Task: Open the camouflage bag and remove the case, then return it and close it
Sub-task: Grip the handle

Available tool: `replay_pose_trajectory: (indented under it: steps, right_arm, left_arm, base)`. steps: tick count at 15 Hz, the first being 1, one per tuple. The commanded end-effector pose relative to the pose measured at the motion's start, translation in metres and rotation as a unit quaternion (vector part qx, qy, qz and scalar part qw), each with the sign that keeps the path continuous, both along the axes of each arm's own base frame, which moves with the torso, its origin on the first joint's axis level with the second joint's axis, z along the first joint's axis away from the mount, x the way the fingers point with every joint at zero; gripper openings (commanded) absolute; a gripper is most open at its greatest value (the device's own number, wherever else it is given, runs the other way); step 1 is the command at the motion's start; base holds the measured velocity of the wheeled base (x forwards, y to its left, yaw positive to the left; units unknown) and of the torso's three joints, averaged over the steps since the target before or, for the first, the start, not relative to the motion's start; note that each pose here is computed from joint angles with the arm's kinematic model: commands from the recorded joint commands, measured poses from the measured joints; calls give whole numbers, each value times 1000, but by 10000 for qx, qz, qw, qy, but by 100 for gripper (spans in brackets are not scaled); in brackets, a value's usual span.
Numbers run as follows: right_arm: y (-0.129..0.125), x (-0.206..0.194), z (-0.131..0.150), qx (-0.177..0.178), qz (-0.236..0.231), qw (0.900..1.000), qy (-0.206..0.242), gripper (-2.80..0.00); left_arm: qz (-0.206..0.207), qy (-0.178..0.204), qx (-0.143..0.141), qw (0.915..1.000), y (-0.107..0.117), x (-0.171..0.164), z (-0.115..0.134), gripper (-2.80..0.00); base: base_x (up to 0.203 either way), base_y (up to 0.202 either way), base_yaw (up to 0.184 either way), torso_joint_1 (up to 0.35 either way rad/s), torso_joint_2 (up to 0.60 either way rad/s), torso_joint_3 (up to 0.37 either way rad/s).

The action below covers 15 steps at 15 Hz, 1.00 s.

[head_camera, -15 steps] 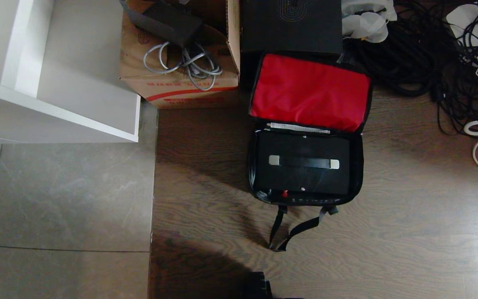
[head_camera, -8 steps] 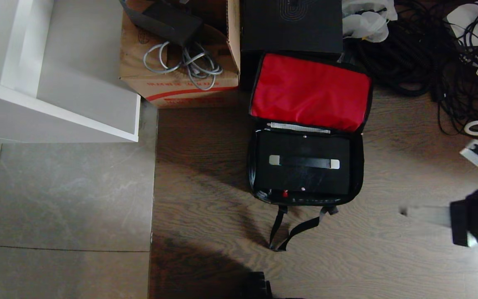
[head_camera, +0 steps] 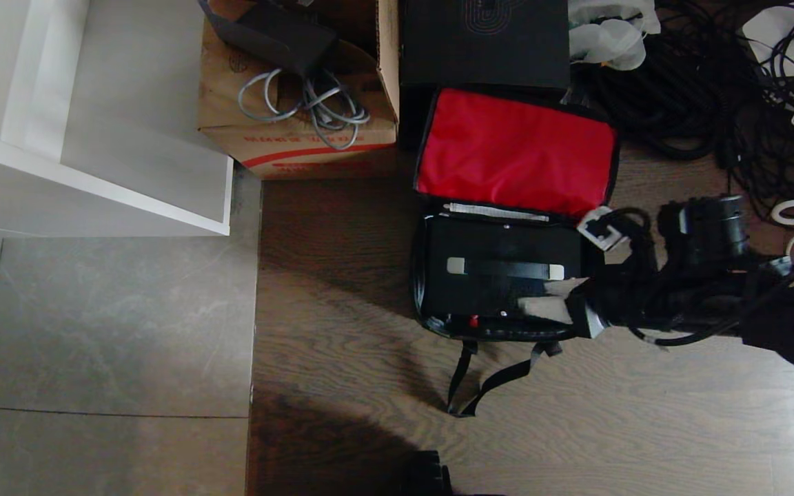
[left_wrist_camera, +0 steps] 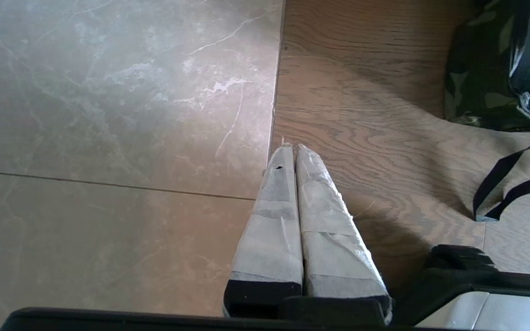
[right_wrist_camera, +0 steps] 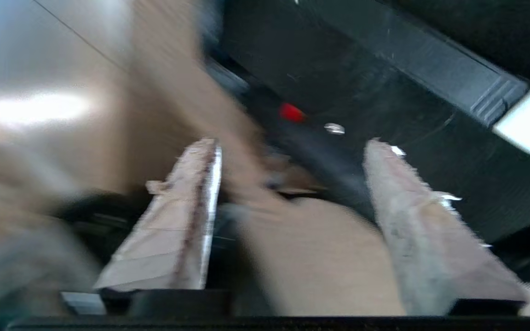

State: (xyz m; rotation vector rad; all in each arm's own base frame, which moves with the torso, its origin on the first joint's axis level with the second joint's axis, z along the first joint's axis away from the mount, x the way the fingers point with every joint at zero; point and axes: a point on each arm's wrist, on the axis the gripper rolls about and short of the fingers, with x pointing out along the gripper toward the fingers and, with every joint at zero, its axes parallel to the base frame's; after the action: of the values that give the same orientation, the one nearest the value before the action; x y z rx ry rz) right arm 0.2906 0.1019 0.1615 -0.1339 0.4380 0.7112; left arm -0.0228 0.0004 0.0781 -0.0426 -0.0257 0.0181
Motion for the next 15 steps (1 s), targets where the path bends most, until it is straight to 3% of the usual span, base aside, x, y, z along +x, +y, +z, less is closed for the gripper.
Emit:
replay_pose_trajectory:
  steps: [1,3,5,7,8,9,12,15]
  right_arm:
    - [19,19,-31,-1077,44,9924,-596,0]
    - [23,28,-36,-1919,-433,9696,-1454,0]
    - [24,36,-42,-2899,-948,9288,-2104,0]
    - [27,40,-33,-3399,-1428,8823,-2927,0]
    - [31,39,-32,-3612,-1645,8646,-3080,0]
    - [39,35,-34,-3738,-1722,8570,-3100,0]
    - [65,20,-33,-3563,-1774,8554,-3314,0]
    - [76,4,-35,-3569,-1495,8535,-3491,0]
  left_arm:
    - [6,34,-3,10000,0,1,-2,-280]
    - [1,40,-3,10000,0,1,-2,-280]
    - [-1,38,-3,10000,0,1,-2,-280]
    - [-5,40,-3,10000,0,1,-2,-280]
    - [-1,42,-3,10000,0,1,-2,-280]
    - [6,40,-3,10000,0,1,-2,-280]
    - [6,41,-3,10000,0,1,-2,-280]
    - [2,34,-3,10000,0,1,-2,-280]
  base:
    - [0,0,0,0,0,0]
    - [0,0,0,0,0,0]
    - [0,0,0,0,0,0]
    - [0,0,0,0,0,0]
    - [0,0,0,0,0,0]
    - [0,0,0,0,0,0]
    - [0,0,0,0,0,0]
    - [0,0,0,0,0,0]
